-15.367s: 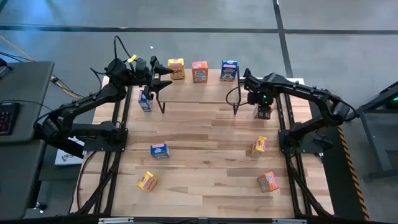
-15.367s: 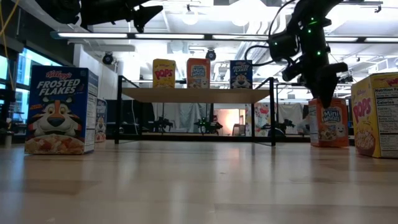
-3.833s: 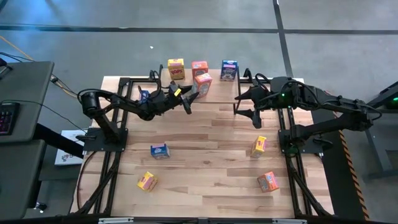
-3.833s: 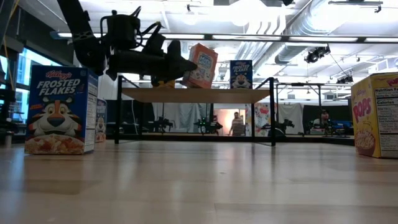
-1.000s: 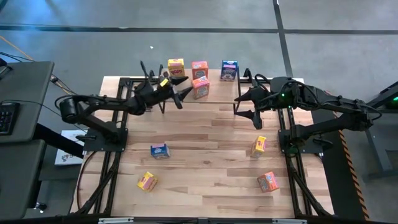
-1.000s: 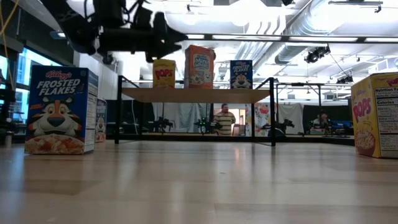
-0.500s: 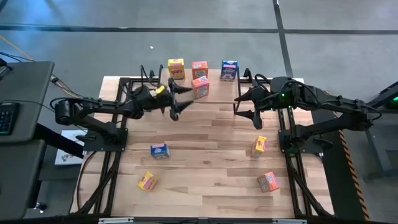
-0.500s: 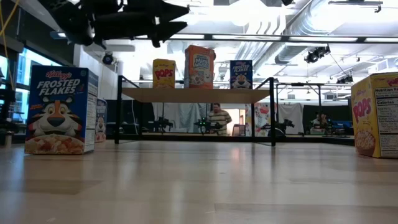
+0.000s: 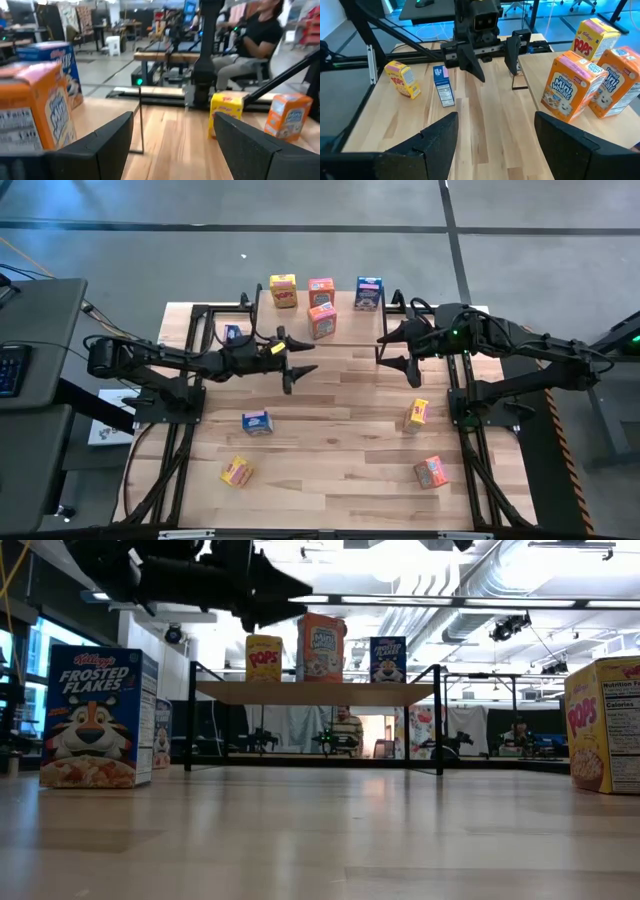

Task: Stack cereal on shelf
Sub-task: Put the top orange cereal box on the shelf aligned with the other orange cereal box

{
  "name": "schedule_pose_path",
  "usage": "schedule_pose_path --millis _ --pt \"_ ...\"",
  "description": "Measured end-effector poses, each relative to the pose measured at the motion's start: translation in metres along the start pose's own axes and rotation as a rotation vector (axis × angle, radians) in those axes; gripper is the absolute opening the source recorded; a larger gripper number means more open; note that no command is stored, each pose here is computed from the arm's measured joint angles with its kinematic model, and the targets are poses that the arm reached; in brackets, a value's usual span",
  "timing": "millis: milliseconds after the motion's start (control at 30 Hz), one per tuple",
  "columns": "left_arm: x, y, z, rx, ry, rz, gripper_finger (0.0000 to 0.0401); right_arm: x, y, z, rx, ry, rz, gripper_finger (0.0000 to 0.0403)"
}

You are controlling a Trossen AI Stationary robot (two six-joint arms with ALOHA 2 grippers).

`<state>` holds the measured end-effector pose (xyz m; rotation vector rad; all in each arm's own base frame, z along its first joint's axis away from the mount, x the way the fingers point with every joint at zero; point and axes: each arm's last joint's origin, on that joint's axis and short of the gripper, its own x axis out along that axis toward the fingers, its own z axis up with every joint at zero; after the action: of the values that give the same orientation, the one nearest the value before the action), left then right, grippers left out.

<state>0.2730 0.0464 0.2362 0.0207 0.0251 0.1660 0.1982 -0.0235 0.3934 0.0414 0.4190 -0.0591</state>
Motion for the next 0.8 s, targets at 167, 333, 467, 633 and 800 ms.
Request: schedule_pose_path --millis 167,333,467,633,800 --pt "0.0 0.001 -0.003 -0.016 0.03 0.039 0.0268 0.0 0.0 0.0 0.029 0.0 0.0 0.0256" --pt "0.003 0.002 -0.008 -0.033 0.05 0.05 0.0268 0.0 0.0 0.0 0.022 0.0 0.0 0.0256" --pt "0.014 0.002 -0.018 -0.044 0.094 0.051 0.0268 0.0 0.0 0.0 0.021 0.002 0.0 0.0256" --pt "0.033 0.003 -0.025 -0.039 0.122 0.111 0.0268 0.0 0.0 0.0 0.019 0.002 0.0 0.0256" --pt "0.044 0.004 -0.026 -0.034 0.129 0.181 0.0268 0.0 0.0 0.0 0.019 0.003 0.0 0.0256"
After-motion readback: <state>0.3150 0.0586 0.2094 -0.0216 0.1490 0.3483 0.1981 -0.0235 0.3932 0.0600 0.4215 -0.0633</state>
